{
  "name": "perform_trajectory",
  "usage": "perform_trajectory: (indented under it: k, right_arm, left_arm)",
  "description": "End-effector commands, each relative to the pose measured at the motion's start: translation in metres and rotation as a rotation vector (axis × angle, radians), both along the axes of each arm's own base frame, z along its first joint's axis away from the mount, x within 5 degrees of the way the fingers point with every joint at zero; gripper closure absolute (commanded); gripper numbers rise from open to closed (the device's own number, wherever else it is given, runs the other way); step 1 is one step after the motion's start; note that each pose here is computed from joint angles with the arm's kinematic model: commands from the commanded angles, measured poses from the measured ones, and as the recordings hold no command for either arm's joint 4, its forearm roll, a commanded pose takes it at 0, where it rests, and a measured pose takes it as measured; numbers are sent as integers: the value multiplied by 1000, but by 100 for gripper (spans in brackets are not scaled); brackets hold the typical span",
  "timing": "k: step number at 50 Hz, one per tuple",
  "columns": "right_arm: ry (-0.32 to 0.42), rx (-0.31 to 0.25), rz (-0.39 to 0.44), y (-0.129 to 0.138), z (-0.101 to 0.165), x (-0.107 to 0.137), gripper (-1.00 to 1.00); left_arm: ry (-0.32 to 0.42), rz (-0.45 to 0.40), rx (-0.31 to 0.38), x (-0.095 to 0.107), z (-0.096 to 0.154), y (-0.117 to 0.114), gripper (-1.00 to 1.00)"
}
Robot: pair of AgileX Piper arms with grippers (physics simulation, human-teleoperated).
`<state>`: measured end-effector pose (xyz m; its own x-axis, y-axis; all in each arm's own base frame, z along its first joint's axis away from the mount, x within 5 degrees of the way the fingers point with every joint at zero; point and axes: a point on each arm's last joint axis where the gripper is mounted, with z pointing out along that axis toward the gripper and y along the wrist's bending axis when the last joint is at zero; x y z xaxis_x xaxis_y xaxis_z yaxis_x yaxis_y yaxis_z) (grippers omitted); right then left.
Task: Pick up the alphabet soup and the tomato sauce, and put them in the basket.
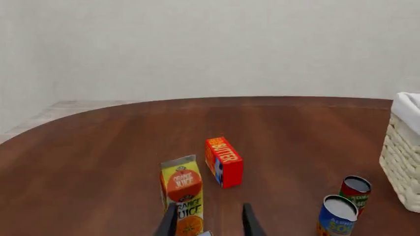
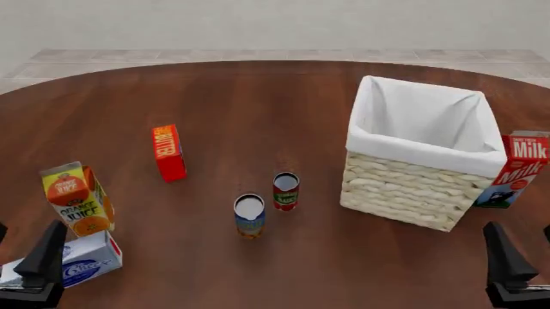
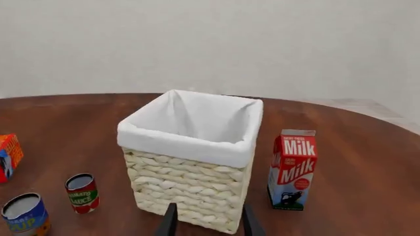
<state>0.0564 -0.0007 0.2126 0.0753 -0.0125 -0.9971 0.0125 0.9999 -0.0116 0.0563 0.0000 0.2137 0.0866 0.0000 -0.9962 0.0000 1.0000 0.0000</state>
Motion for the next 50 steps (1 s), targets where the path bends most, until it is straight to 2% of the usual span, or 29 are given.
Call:
perform_trajectory:
  k: [1, 13, 23, 41, 45, 50]
  right_arm:
    - [-8, 9, 24, 1, 2, 0, -100]
    - [-7, -2, 37, 2, 4, 0, -100]
    - [-8, -34, 77, 4, 13, -2, -100]
    - [-23, -58, 135, 7, 57, -6, -100]
    - [-31, -63, 174, 9, 71, -9, -100]
    - [-23, -71, 187, 10, 74, -5, -100]
  left_arm:
    - [1, 0, 0, 0, 1, 0, -100]
    - [1, 0, 0, 0, 1, 0, -100]
    - [1, 0, 0, 0, 1, 0, -100]
    - [1, 0, 0, 0, 1, 0, -100]
    - [1, 0, 0, 0, 1, 0, -100]
    - [1, 0, 0, 0, 1, 0, -100]
